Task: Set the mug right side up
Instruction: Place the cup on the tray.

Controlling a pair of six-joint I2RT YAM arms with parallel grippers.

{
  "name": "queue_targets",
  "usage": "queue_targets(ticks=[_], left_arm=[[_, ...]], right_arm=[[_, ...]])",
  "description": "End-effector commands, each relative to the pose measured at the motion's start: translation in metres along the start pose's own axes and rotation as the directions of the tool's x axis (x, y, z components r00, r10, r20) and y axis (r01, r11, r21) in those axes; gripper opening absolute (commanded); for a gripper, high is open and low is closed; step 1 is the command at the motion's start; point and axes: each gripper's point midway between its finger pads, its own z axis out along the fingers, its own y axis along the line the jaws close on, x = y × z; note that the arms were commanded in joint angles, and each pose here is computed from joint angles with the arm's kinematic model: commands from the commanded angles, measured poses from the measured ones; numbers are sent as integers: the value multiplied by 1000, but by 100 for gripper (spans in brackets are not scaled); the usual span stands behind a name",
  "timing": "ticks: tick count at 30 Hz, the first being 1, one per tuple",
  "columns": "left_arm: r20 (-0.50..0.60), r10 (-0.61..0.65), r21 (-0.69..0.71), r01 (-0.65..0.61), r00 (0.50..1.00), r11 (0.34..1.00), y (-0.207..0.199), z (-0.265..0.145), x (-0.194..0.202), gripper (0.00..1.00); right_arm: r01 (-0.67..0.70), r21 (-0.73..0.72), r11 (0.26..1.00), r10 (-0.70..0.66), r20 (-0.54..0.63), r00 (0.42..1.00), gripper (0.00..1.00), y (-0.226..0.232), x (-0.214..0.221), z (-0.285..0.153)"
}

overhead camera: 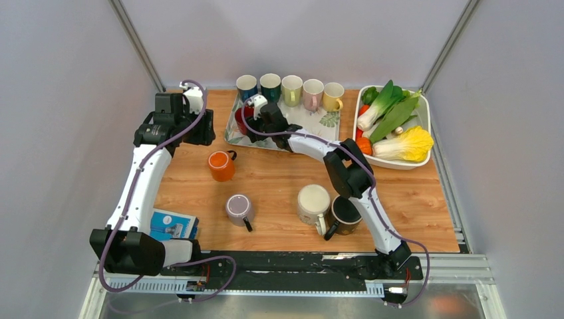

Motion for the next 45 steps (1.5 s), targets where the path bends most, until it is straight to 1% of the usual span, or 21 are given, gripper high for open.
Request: queue_targets(ticks=[1,3,6,9,17,21,24,27,32,35,37,39,41,43,44,45], left_arm=[[37,-3,36,2,999,999,-6,1,-10,60],[36,-7,45,6,999,999,-7,4,-11,60],[43,-13,59,10,999,998,-9,7,-16,59],[44,-14,64,11,999,998,-9,8,-19,59],[45,-3,56,1,999,998,-8,5,-17,59],[49,6,45,-8,999,999,-7,2,-14,59],[46,9,41,-11,999,999,-7,1,-11,59],[43,9,43,-10,999,999,-7,2,-9,59],[39,6,49,-8,999,999,-8,4,-8,59],[19,12,49,-13,1000,999,-7,6,-2,59],[-9,27,42,-27,1000,999,-5,7,7,61],[-43,59,42,-57,997,997,-4,7,20,63],[-79,120,65,-115,990,991,-4,7,38,64],[-107,171,78,-163,979,984,-4,6,56,64],[-122,186,82,-177,975,981,-4,4,67,64],[-119,185,70,-178,975,982,-2,1,69,65]], right_arm=[[-22,-83,996,29,77,997,60,10,-50,-26],[-30,-74,997,32,24,999,60,3,-36,-32],[-36,-74,997,35,-12,999,60,-2,-23,-38],[-48,-111,993,44,-34,998,58,6,-15,-40],[-39,-203,978,34,-28,999,56,27,-13,-30],[-33,-295,955,25,-32,999,54,48,-12,-32],[-35,-335,941,23,-39,999,53,61,-10,-35],[-37,-340,940,24,-42,999,53,66,-8,-35],[-29,-306,952,18,-37,999,54,60,-10,-38],[-12,-294,956,0,-43,999,54,56,-11,-44],[5,-285,958,-18,-45,999,58,50,-14,-51],[35,-278,960,-47,-34,998,64,43,-20,-64],[110,-288,951,-120,-16,993,75,39,-23,-80],[188,-336,923,-200,-2,980,82,44,-18,-98],[230,-368,901,-242,13,970,83,48,-16,-107],[261,-405,876,-275,25,961,84,53,-13,-115]])
